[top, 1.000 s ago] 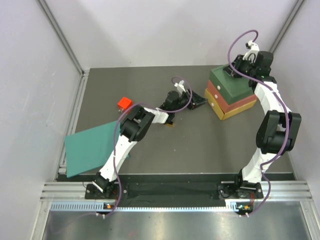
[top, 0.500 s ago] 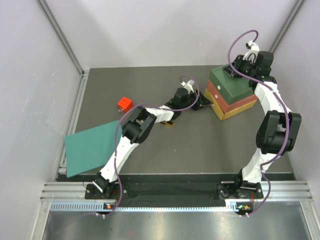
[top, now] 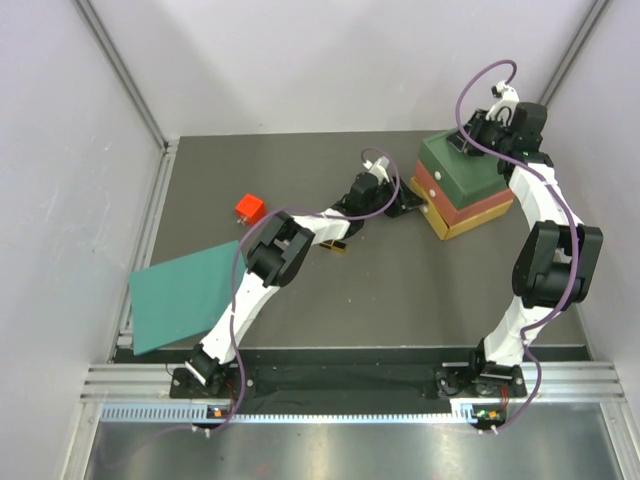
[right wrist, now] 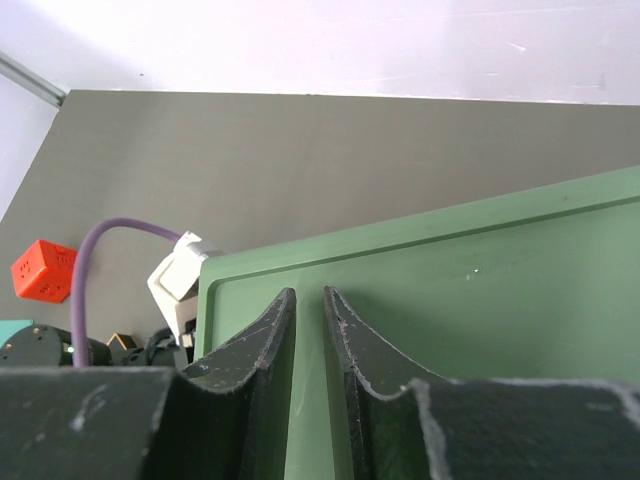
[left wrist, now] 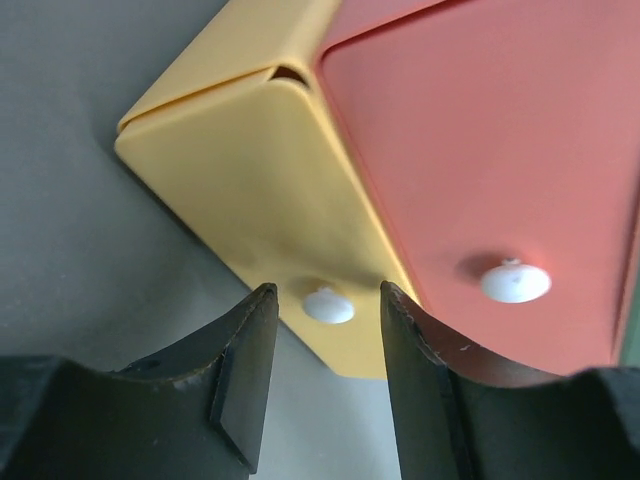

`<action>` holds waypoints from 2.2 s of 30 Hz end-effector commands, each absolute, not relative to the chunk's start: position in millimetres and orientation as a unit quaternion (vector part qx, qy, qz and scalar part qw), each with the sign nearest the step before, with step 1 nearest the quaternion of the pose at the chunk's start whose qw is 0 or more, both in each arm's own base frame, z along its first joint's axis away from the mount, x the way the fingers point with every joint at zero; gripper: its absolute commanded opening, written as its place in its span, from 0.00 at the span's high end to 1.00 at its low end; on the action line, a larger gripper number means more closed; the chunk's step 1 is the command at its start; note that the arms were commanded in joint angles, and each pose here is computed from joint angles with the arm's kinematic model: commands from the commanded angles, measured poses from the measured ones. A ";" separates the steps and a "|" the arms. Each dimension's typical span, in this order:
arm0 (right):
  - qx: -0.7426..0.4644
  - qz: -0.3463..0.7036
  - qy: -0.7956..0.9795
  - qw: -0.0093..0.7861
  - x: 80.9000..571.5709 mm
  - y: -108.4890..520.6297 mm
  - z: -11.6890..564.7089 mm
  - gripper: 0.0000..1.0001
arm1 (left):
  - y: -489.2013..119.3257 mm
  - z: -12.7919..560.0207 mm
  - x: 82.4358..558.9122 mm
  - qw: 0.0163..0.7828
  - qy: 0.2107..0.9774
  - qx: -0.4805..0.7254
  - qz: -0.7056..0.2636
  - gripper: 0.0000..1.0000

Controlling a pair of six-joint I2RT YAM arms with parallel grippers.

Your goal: Organize the makeup

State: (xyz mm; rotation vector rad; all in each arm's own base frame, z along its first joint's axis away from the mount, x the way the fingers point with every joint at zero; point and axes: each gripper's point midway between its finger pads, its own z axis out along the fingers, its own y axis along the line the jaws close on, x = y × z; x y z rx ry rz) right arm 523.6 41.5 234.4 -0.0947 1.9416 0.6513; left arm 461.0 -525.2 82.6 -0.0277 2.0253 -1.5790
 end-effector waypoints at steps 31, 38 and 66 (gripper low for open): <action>0.070 0.268 0.927 0.254 438.7 37.8 77.7 0.80 | -543.5 104.0 449.2 0.276 0.695 0.022 -0.663 0.98; 0.068 0.268 0.926 0.258 438.5 38.0 79.4 0.80 | -521.5 112.2 446.7 0.288 0.698 0.036 -0.655 1.00; 0.070 0.272 0.926 0.253 439.3 39.2 75.8 0.80 | -455.8 112.9 421.2 0.315 0.748 0.057 -0.581 0.35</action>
